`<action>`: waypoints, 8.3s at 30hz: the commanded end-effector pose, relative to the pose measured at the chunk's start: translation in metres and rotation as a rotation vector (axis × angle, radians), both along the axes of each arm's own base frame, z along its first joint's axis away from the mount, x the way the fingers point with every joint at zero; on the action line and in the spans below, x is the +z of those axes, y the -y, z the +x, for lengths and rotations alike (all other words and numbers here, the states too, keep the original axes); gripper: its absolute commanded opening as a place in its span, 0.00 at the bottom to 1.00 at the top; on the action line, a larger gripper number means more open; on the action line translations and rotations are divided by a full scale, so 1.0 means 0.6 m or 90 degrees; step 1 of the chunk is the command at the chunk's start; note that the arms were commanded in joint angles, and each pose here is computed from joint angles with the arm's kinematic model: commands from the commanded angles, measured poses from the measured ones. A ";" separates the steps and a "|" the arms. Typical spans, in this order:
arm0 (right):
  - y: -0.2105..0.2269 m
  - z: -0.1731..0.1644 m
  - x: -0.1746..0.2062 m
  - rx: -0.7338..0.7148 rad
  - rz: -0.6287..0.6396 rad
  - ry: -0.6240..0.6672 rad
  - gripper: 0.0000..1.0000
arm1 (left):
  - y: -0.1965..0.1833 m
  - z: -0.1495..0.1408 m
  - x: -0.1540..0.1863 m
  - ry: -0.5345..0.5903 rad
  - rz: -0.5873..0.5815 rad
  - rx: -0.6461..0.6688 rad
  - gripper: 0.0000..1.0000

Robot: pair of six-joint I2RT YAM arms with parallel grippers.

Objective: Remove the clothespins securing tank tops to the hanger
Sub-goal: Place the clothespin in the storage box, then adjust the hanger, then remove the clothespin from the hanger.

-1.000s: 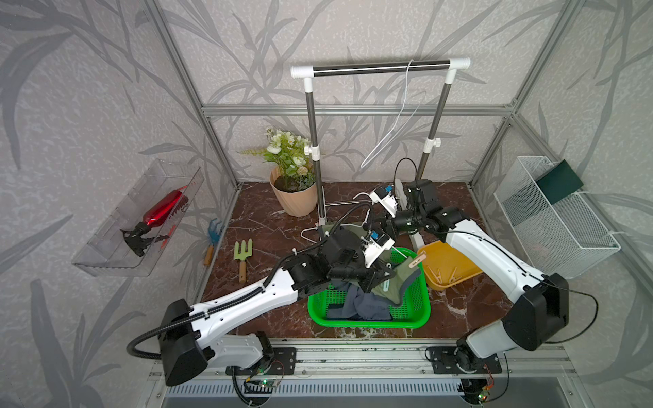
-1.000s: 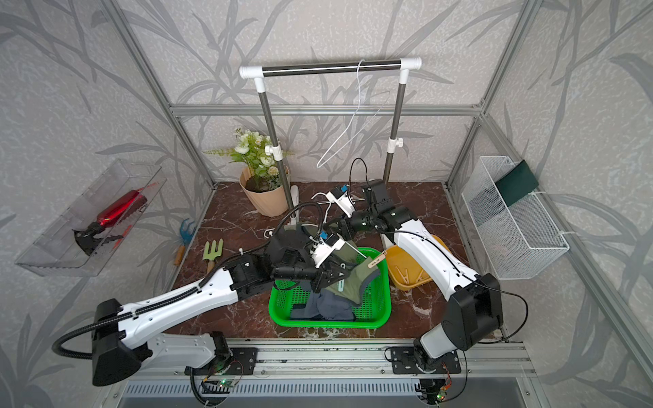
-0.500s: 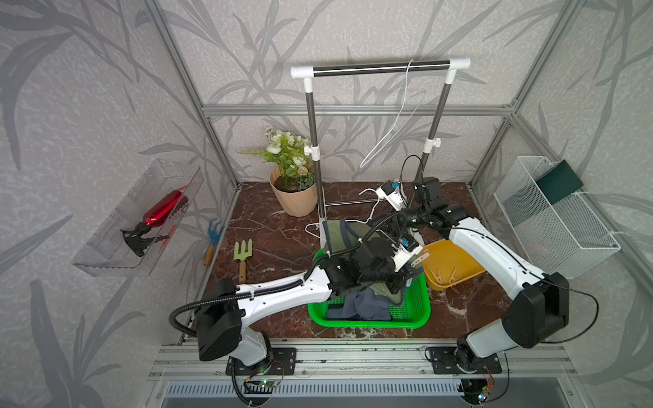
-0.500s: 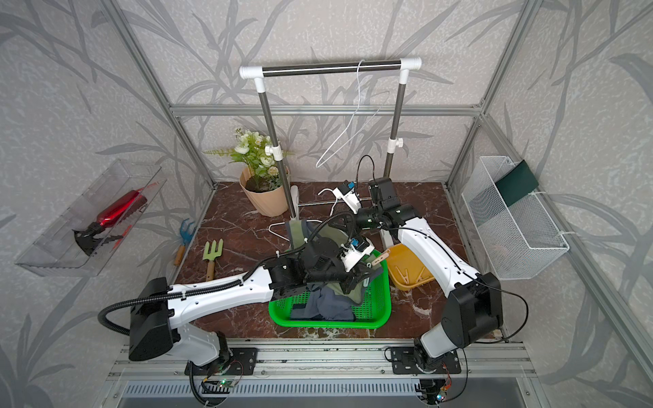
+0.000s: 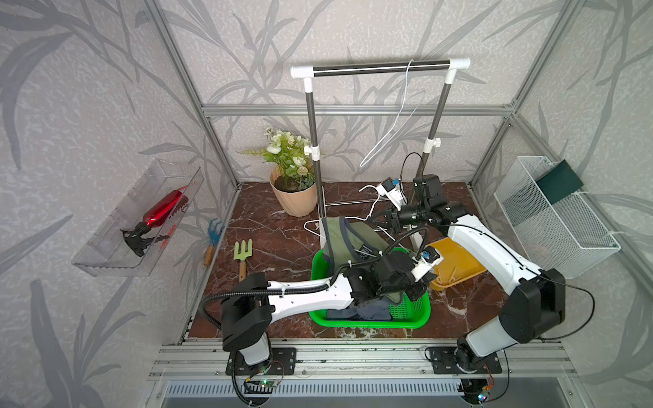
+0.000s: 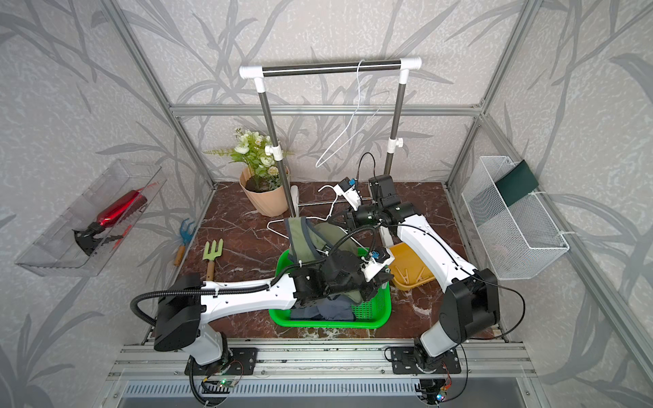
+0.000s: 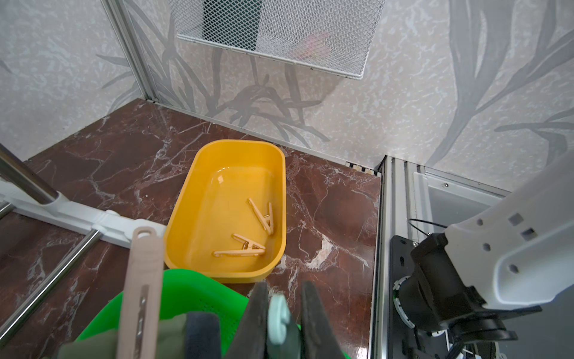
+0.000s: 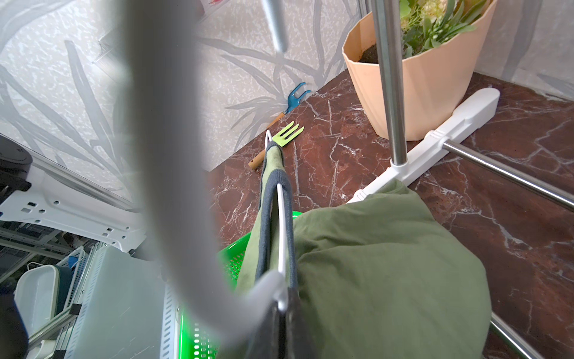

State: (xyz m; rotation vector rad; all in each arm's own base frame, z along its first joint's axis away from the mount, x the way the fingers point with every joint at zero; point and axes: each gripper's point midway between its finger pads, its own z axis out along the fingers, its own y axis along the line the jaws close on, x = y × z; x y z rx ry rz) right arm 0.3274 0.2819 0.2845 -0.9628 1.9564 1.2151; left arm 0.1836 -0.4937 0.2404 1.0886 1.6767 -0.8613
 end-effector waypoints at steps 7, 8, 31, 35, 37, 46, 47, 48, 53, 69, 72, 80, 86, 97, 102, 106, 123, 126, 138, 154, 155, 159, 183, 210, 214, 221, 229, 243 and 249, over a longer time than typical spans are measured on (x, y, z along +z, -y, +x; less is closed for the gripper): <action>-0.010 0.015 0.030 0.021 0.024 0.032 0.00 | 0.045 0.041 0.025 0.076 -0.068 0.056 0.00; -0.009 0.017 0.031 0.020 0.021 0.035 0.00 | 0.050 0.048 0.018 0.082 -0.068 0.066 0.00; 0.000 0.020 0.042 0.023 0.028 0.044 0.00 | 0.138 0.162 -0.104 0.172 -0.056 0.253 0.00; 0.001 0.018 0.047 0.023 0.029 0.048 0.00 | 0.148 0.169 -0.125 0.168 -0.039 0.258 0.05; 0.002 0.018 0.049 0.022 0.029 0.051 0.00 | 0.149 0.170 -0.131 0.164 -0.034 0.260 0.17; 0.003 0.014 0.052 0.022 0.029 0.052 0.00 | 0.150 0.155 -0.126 0.139 -0.044 0.244 0.74; 0.004 0.014 0.052 0.020 0.029 0.051 0.00 | 0.151 0.150 -0.121 0.138 -0.048 0.240 0.78; 0.004 0.014 0.052 0.021 0.028 0.052 0.00 | 0.152 0.145 -0.119 0.135 -0.049 0.236 0.79; 0.005 0.011 0.056 0.021 0.029 0.054 0.00 | 0.148 0.124 -0.098 0.131 -0.058 0.227 0.79; 0.005 -0.005 0.062 0.027 0.060 0.053 0.00 | 0.027 -0.064 0.034 -0.092 -0.075 0.067 0.76; 0.005 -0.010 0.065 0.028 0.069 0.055 0.00 | -0.015 -0.068 0.040 -0.078 -0.041 0.090 0.76; 0.003 -0.042 0.077 0.055 0.067 0.054 0.00 | -0.213 0.001 0.103 0.042 0.064 0.298 0.76; -0.002 -0.071 0.078 0.075 0.052 0.053 0.00 | -0.402 0.080 0.153 0.048 0.078 0.458 0.78; -0.025 -0.127 0.073 0.117 0.023 0.057 0.00 | -0.498 0.127 0.164 -0.037 0.083 0.438 0.91; -0.021 -0.148 0.086 0.132 0.044 0.056 0.00 | -0.476 0.117 0.155 -0.088 0.044 0.353 0.92; -0.019 -0.158 0.094 0.144 0.055 0.057 0.00 | -0.466 0.107 0.165 -0.108 -0.025 0.309 0.93; -0.025 -0.204 0.119 0.211 0.085 0.026 0.00 | -0.406 0.083 0.178 -0.176 -0.072 0.132 0.89; -0.024 -0.209 0.129 0.219 0.094 0.030 0.00 | -0.400 0.077 0.180 -0.193 -0.081 0.108 0.84; -0.025 -0.211 0.131 0.227 0.104 0.025 0.00 | -0.388 0.066 0.193 -0.243 -0.140 0.040 0.21; -0.029 -0.209 0.141 0.229 0.131 0.026 0.16 | -0.385 0.064 0.205 -0.258 -0.186 0.009 0.00; -0.029 -0.210 0.141 0.228 0.131 0.026 0.20 | -0.386 0.064 0.205 -0.257 -0.187 0.011 0.00; -0.029 -0.209 0.140 0.225 0.129 0.027 0.26 | -0.388 0.067 0.204 -0.257 -0.185 0.017 0.00; 0.167 -0.159 0.087 -0.214 0.002 0.064 0.99 | -0.419 0.087 0.183 -0.250 -0.154 0.085 0.00; 0.248 -0.156 0.042 -0.357 0.331 -0.173 0.96 | -0.429 0.083 0.190 -0.246 -0.158 0.085 0.00; 0.243 -0.170 0.045 -0.338 0.339 -0.171 0.93 | -0.431 0.087 0.186 -0.247 -0.156 0.091 0.00; 0.233 -0.193 0.051 -0.292 0.367 -0.194 0.83 | -0.437 0.091 0.190 -0.241 -0.160 0.103 0.00; 0.229 -0.214 0.041 -0.286 0.346 -0.201 0.76 | -0.438 0.095 0.197 -0.239 -0.169 0.105 0.00; 0.227 -0.222 0.025 -0.286 0.321 -0.203 0.59 | -0.438 0.102 0.200 -0.241 -0.180 0.112 0.00; 0.226 -0.229 0.012 -0.289 0.308 -0.209 0.58 | -0.438 0.104 0.202 -0.239 -0.182 0.113 0.00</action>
